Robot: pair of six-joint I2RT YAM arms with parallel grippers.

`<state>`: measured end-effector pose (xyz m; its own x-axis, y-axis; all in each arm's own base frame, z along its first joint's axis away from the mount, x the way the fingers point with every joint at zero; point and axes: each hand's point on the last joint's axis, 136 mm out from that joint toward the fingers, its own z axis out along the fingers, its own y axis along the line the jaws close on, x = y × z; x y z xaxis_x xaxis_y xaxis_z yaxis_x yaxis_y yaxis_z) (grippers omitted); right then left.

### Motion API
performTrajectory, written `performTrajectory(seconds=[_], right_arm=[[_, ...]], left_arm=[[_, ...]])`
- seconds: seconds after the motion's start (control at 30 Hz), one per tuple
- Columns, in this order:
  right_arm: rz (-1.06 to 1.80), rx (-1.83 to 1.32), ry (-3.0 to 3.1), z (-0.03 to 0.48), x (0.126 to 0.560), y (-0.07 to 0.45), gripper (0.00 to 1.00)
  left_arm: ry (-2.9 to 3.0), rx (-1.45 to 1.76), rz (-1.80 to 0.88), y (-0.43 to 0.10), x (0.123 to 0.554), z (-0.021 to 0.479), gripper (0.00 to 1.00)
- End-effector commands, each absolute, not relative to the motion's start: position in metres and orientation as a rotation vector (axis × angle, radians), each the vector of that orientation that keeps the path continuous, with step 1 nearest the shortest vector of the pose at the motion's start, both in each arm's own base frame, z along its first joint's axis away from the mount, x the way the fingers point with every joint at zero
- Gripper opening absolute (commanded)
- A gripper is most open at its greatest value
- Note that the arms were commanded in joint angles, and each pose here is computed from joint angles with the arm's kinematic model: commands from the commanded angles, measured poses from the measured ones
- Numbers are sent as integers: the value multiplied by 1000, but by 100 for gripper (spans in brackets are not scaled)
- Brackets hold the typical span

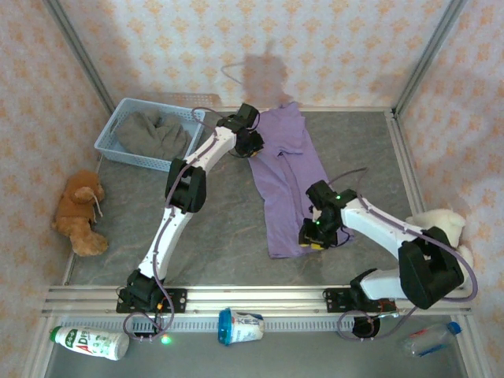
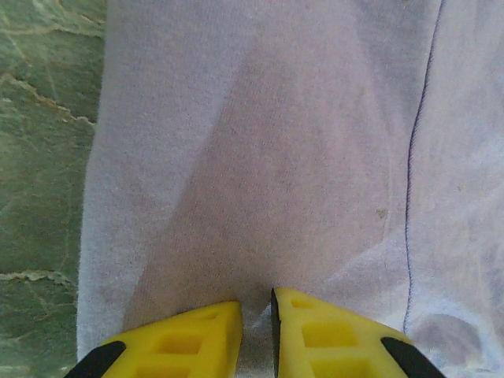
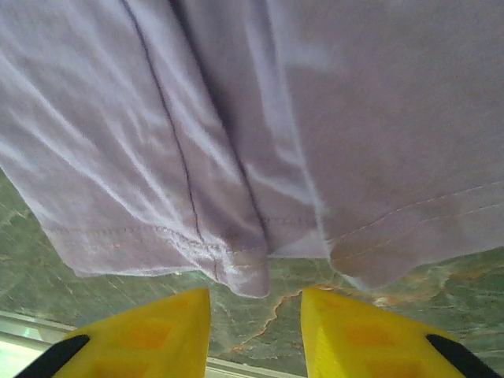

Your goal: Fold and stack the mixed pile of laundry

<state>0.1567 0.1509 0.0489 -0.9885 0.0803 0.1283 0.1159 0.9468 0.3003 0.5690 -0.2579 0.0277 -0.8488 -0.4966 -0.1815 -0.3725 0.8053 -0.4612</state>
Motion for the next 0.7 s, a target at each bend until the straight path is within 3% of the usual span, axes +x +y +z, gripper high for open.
performTrajectory(seconds=[0.0, 0.3, 0.37, 0.47, 0.67], right_arm=[[-467, -161, -2991, 40, 158, 156, 36], [-451, -144, -2952, 22, 160, 163, 34], [-459, -141, -2949, 25, 159, 163, 25], [-454, -131, -2965, 37, 157, 159, 0], [-274, -131, -3083, 71, 162, 130, 0]], left_arm=[[2821, -724, -391, -222, 544, -5, 21], [2838, -737, -352, -216, 536, -10, 21], [2839, -741, -346, -215, 535, -12, 21], [2840, -749, -344, -215, 536, -15, 21], [2835, -754, -349, -216, 537, -17, 21]])
